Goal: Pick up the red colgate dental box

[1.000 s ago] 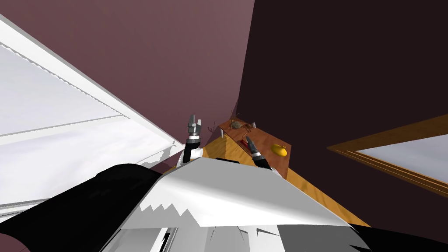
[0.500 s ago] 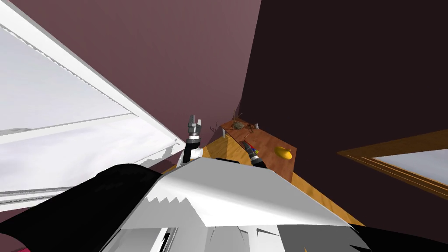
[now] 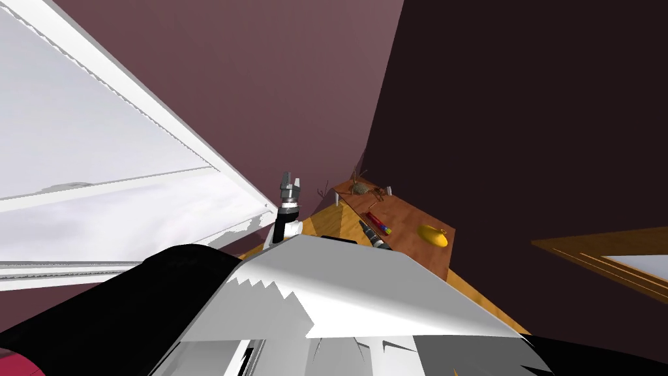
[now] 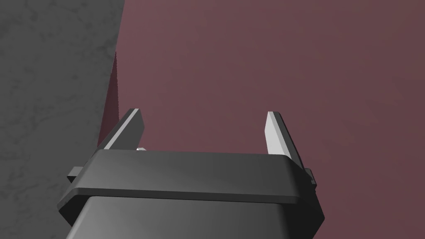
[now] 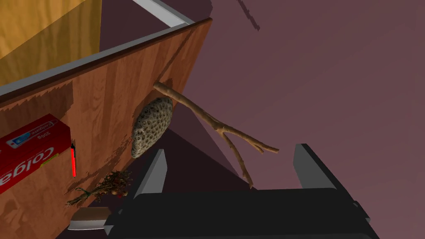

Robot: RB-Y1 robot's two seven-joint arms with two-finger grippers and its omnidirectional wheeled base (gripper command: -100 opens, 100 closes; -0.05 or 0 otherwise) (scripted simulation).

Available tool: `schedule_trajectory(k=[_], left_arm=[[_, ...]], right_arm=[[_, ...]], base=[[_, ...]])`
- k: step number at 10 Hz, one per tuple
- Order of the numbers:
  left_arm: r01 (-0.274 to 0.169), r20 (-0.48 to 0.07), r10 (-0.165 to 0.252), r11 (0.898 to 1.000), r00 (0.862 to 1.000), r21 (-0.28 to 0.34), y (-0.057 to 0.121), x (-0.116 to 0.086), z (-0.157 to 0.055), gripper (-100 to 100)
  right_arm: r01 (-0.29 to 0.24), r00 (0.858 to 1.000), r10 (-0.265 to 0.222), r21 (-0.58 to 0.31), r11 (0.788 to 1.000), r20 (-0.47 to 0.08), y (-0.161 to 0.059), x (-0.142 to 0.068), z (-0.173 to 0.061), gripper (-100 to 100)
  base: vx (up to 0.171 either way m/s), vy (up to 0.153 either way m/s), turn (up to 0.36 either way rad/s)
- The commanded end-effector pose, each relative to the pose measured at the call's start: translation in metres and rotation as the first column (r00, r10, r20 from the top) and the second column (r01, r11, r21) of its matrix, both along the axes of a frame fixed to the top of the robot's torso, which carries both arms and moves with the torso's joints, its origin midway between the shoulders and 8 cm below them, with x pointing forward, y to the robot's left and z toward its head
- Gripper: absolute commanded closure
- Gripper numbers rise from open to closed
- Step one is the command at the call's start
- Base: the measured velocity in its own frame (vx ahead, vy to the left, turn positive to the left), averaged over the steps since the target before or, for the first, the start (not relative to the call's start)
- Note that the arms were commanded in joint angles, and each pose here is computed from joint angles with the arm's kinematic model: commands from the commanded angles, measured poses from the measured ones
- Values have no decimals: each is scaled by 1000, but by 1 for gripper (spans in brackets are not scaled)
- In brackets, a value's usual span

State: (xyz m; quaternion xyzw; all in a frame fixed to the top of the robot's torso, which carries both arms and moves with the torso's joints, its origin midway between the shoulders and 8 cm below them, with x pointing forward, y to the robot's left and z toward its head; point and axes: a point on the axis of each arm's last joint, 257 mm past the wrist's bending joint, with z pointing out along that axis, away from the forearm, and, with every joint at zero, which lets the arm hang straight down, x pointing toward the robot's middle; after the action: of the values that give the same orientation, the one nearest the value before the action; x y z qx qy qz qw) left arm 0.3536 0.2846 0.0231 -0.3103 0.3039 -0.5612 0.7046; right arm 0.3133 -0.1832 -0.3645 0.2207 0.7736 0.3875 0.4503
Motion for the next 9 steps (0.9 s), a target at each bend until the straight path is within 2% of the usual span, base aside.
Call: schedule_trajectory(k=[1, 3, 4, 5, 6, 8, 9], left_arm=[[0, 0, 0, 1000, 1000, 0, 0, 0, 0, 0], [0, 0, 0, 1000, 1000, 0, 0, 0, 0, 0], [0, 0, 0, 1000, 1000, 0, 0, 0, 0, 0], [0, 0, 0, 1000, 1000, 0, 0, 0, 0, 0], [0, 0, 0, 1000, 1000, 0, 0, 0, 0, 0], [0, 0, 0, 1000, 1000, 0, 0, 0, 0, 0], [0, 0, 0, 1000, 1000, 0, 0, 0, 0, 0]], right_arm=[[-15, 999, 14, -37, 999, -37, -6, -8, -17, -100], [-93, 984, 67, -157, 983, -163, -21, -48, -72, -100], [-94, 983, 65, -164, 982, -172, -24, -51, -77, -100], [-141, 967, 85, -225, 964, -241, -38, -76, -104, -100], [-141, 967, 85, -225, 964, -241, -38, -76, -104, -100], [-244, 924, 117, -327, 913, -365, -67, -124, -148, -100], [-245, 921, 112, -333, 910, -372, -71, -127, -151, -100]], base=[[27, 36, 68], [57, 50, 201], [67, 48, 68], [77, 42, 144], [60, 23, 93], [86, 45, 238], [83, 33, 68]])
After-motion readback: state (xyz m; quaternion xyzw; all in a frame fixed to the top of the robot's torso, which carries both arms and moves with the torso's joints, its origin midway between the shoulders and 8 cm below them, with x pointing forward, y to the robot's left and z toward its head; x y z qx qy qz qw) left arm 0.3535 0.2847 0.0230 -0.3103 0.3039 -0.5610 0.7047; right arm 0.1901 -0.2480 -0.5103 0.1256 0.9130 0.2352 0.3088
